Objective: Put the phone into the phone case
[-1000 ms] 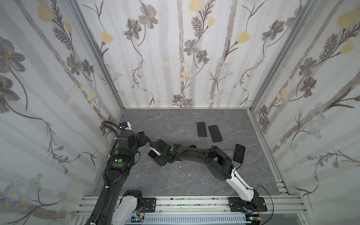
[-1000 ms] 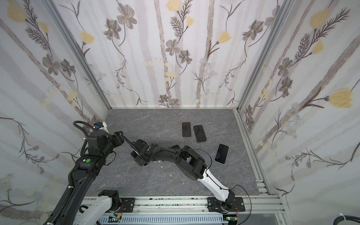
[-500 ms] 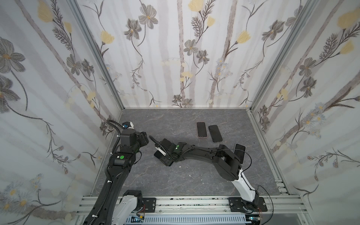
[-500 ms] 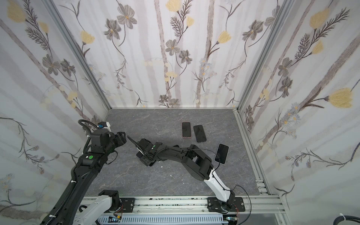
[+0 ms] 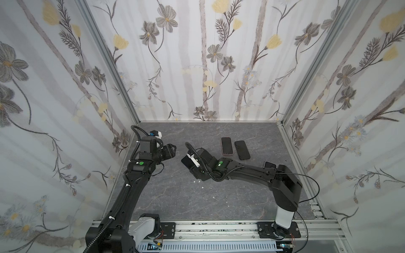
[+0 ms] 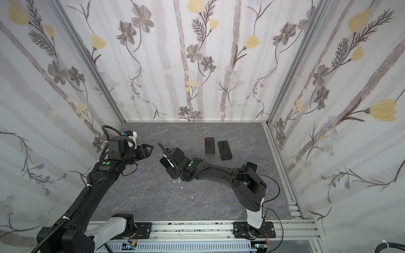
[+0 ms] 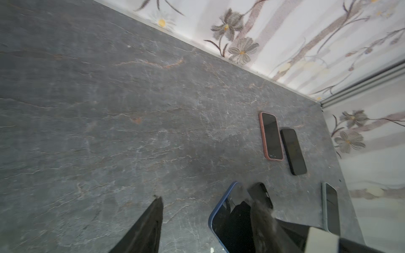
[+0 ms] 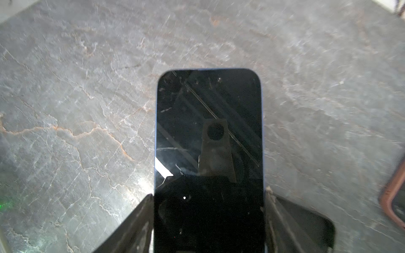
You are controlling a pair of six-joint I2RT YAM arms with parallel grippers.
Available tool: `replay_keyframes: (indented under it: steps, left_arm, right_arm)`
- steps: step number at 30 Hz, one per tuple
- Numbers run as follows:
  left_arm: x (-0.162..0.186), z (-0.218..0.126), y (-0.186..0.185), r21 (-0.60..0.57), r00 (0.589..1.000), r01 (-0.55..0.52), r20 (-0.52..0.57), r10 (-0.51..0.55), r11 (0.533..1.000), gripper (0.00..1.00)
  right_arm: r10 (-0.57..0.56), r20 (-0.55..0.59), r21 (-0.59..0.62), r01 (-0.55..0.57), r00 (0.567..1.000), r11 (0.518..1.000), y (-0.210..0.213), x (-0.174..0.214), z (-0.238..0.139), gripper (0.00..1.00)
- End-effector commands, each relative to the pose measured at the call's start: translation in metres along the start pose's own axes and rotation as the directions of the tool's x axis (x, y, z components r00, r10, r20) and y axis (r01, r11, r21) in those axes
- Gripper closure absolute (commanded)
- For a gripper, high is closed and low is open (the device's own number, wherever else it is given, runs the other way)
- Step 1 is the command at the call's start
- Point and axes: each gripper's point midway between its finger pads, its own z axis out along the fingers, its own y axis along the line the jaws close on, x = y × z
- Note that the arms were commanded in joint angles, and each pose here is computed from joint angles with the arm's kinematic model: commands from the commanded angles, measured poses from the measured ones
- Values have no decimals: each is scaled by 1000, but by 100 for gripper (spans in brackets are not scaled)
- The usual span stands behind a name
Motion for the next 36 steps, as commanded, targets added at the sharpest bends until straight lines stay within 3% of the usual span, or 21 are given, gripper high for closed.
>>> replay_keyframes:
  steps: [1, 6, 13, 17, 21, 26, 31, 36]
  left_arm:
    - [3, 2, -44, 238, 996, 31, -86, -10, 971, 38]
    - [3, -3, -85, 452, 987, 90, -160, -18, 887, 39]
    - [-1, -15, -113, 568, 986, 94, -169, 3, 818, 44]
    - [-3, -21, -121, 590, 986, 89, -165, 12, 803, 52]
    - [-3, -28, -129, 616, 987, 80, -159, 24, 784, 68]
    - [-4, -37, -134, 622, 993, 35, -108, 41, 782, 78]
    - [-9, -46, -140, 630, 997, 6, -61, 42, 776, 100]
    - [-15, -51, -139, 610, 999, -14, -16, 30, 792, 100]
  right_arm:
    - [33, 191, 8, -35, 981, 999, -14, -43, -32, 44]
    - [-4, 315, 2, 3, 949, 1000, -23, -70, -77, 43]
    - [-22, 401, -31, 38, 916, 999, -18, -88, -112, 43]
    - [-31, 422, -68, 66, 906, 996, -11, -91, -122, 43]
    - [-35, 422, -81, 75, 906, 994, -9, -89, -124, 43]
    - [-34, 423, -88, 78, 906, 993, -7, -87, -126, 43]
    - [-34, 432, -85, 78, 901, 993, -8, -87, -130, 44]
    - [-30, 457, -82, 75, 889, 994, -10, -93, -140, 43]
